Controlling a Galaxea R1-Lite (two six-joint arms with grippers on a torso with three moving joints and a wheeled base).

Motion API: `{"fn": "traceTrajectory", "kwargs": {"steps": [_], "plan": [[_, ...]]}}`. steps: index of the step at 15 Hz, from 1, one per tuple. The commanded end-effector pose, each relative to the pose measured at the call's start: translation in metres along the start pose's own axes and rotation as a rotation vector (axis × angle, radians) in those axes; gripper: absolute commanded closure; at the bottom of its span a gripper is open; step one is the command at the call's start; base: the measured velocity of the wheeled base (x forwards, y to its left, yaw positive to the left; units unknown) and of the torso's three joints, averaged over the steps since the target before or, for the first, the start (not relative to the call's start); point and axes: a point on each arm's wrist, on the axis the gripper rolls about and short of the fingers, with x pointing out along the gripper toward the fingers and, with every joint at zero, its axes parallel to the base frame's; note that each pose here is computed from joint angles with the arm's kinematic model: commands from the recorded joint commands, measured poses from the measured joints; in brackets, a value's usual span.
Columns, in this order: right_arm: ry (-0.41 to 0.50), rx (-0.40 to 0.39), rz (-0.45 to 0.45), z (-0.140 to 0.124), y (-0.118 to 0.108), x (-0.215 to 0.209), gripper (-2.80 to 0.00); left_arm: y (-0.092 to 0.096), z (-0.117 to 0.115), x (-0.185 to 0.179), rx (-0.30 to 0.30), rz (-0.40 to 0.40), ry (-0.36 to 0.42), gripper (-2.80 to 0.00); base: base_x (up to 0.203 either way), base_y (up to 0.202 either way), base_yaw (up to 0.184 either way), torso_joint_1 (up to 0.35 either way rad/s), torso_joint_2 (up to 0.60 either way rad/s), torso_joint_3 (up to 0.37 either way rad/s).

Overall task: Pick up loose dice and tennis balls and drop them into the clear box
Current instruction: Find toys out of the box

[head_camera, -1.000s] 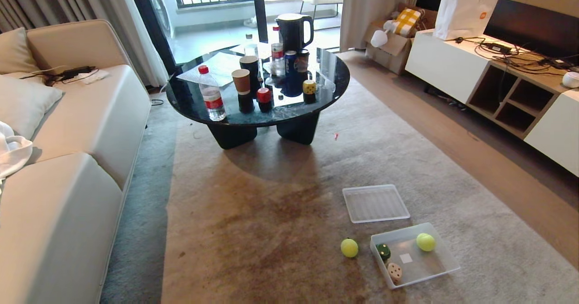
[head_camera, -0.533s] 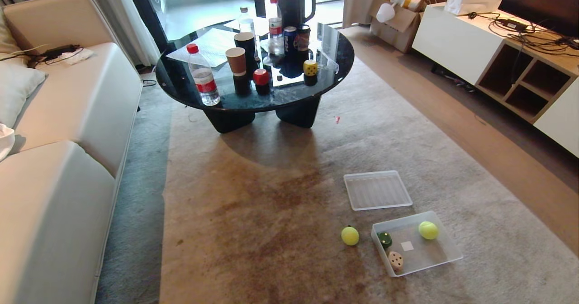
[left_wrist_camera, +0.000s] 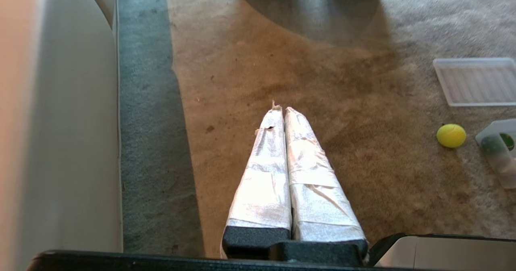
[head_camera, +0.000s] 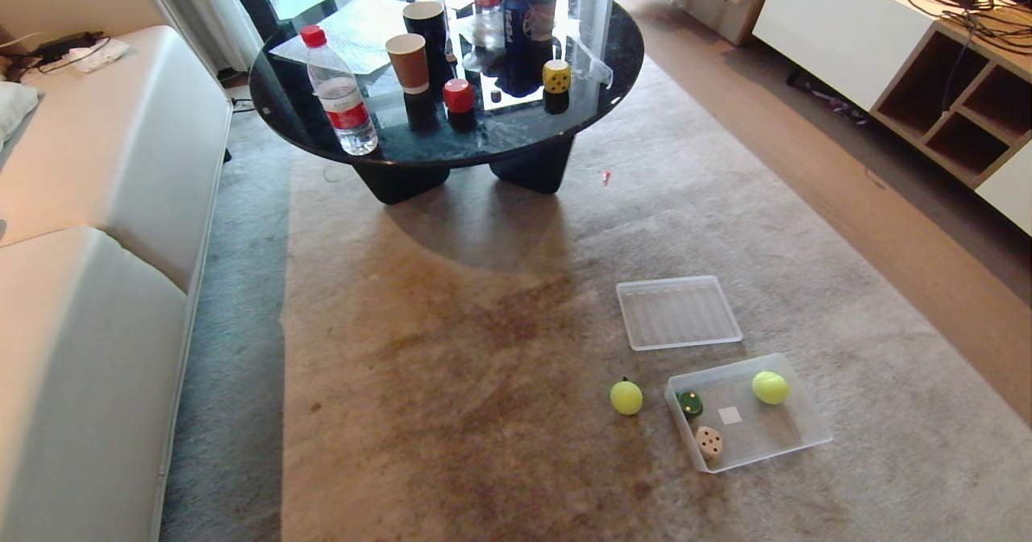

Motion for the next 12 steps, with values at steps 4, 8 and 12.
{"fn": "traceTrajectory", "kwargs": {"steps": [4, 8, 12], "plan": [[0.001, 0.000, 0.000, -0.0001, 0.0000, 0.0000, 0.00, 0.0000, -0.0004, 0.0001, 0.000, 0.000, 0.002, 0.00, 0.000, 0.000, 0.000, 0.005, 0.00, -0.198], [0.003, 0.000, 0.000, -0.0001, 0.0000, 0.0001, 0.00, 0.0000, 0.0000, 0.0000, 0.000, 0.000, 0.000, 0.00, 0.000, 0.000, 0.000, 0.002, 0.00, -0.197], [0.001, -0.001, 0.001, -0.0001, 0.0000, 0.0000, 0.00, 0.0000, 0.0000, 0.0000, 0.000, 0.000, 0.000, 0.00, 0.000, 0.000, 0.000, 0.002, 0.00, -0.195]]}}
